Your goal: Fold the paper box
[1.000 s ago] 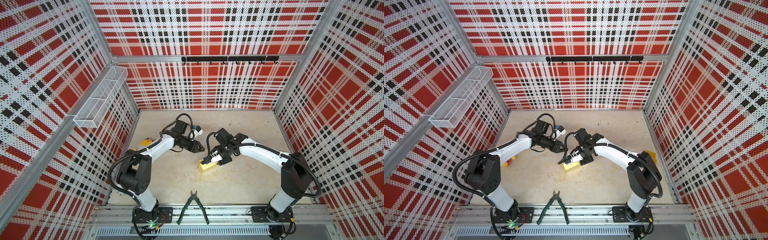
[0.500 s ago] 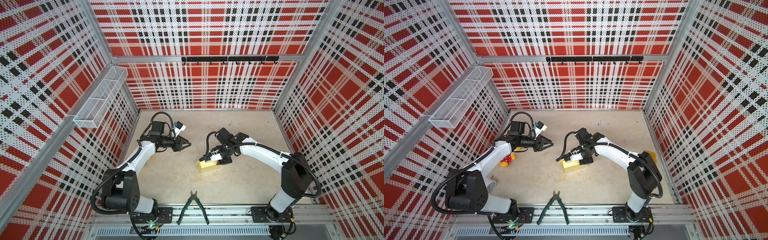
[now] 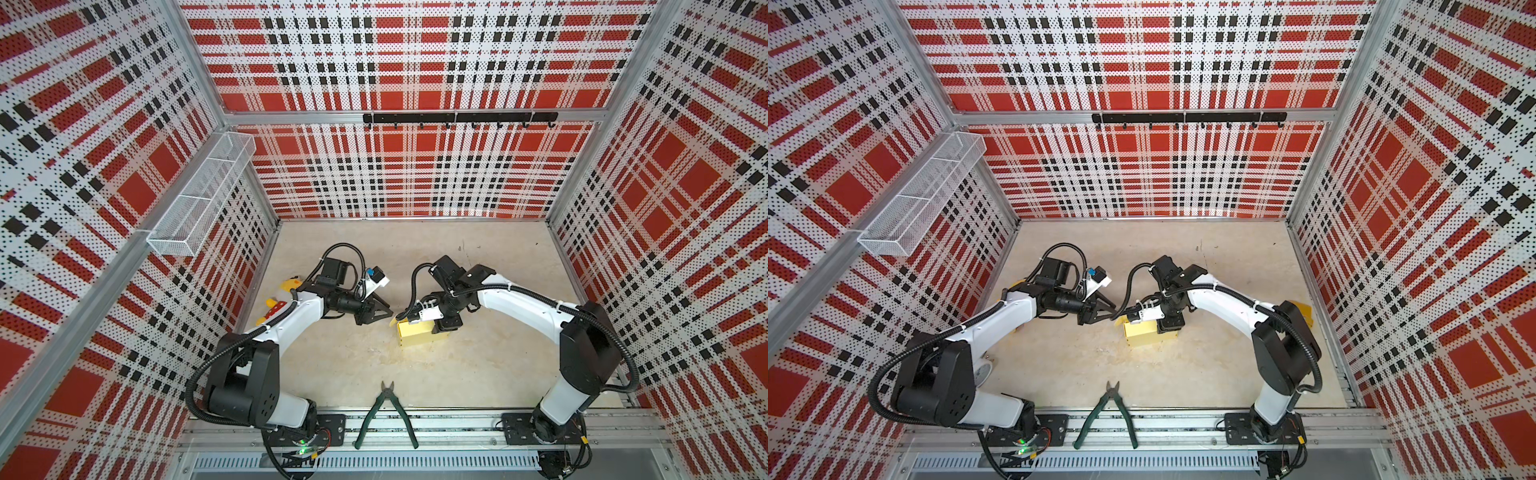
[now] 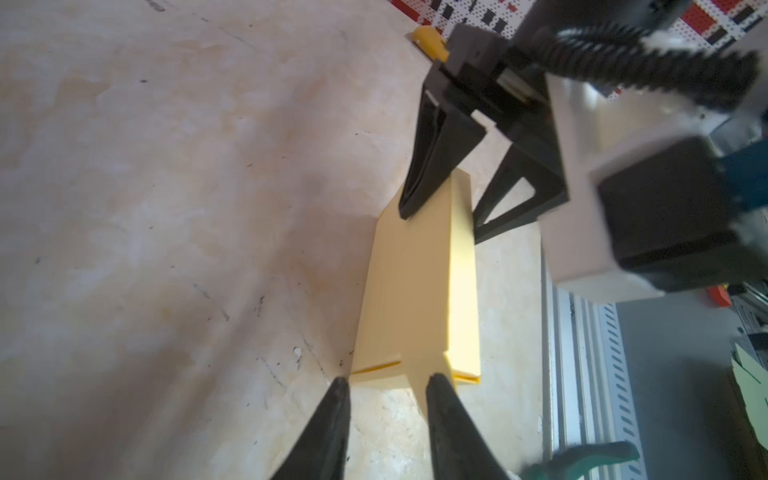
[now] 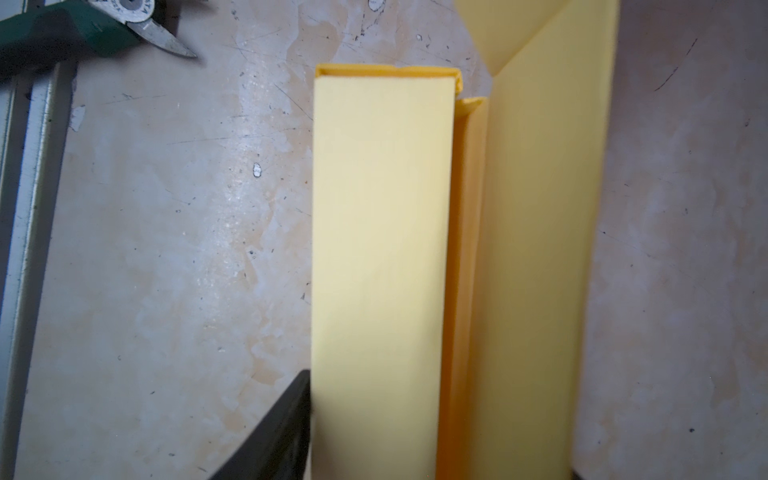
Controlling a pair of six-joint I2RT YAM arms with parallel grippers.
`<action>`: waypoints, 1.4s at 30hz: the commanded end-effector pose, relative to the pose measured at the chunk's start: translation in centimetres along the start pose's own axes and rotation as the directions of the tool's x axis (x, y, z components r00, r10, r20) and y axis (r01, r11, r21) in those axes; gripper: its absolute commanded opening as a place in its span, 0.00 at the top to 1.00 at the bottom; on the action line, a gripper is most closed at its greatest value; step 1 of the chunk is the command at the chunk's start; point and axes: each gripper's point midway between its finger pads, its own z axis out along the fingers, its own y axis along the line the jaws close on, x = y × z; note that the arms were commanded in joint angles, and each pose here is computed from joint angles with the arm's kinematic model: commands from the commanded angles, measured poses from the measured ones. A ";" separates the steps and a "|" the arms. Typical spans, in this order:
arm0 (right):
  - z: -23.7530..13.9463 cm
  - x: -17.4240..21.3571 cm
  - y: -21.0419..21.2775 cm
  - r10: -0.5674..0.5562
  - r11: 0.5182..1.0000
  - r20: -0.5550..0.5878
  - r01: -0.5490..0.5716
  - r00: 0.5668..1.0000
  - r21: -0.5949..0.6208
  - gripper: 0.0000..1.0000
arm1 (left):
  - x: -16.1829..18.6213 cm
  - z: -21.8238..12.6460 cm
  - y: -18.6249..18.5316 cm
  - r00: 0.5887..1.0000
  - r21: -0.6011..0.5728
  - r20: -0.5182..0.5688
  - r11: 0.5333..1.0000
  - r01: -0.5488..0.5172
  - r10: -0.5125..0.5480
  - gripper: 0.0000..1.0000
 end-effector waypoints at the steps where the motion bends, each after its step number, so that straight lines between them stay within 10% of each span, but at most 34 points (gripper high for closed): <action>1: -0.3 -0.5 -0.8 -0.006 1.000 0.026 0.006 1.000 0.012 0.38 | -0.5 -0.8 0.7 0.999 -0.053 0.019 0.997 -0.048 0.049 0.65; 26: 0.3 0.0 -1.3 0.019 1.000 0.026 -0.019 0.999 0.000 0.38 | -0.9 3.0 -2.6 0.996 0.095 -0.053 0.993 -0.069 0.074 0.71; 35: -0.6 -0.7 -1.2 0.010 1.000 0.051 -0.010 0.999 -0.008 0.33 | 0.2 -0.5 -0.3 0.948 0.021 -0.161 0.961 -0.276 0.275 0.64; 42: -0.5 -0.7 -1.3 0.010 1.000 0.055 -0.009 0.998 -0.009 0.33 | 0.5 0.4 -2.2 0.842 0.156 -0.138 0.851 -0.502 0.522 0.57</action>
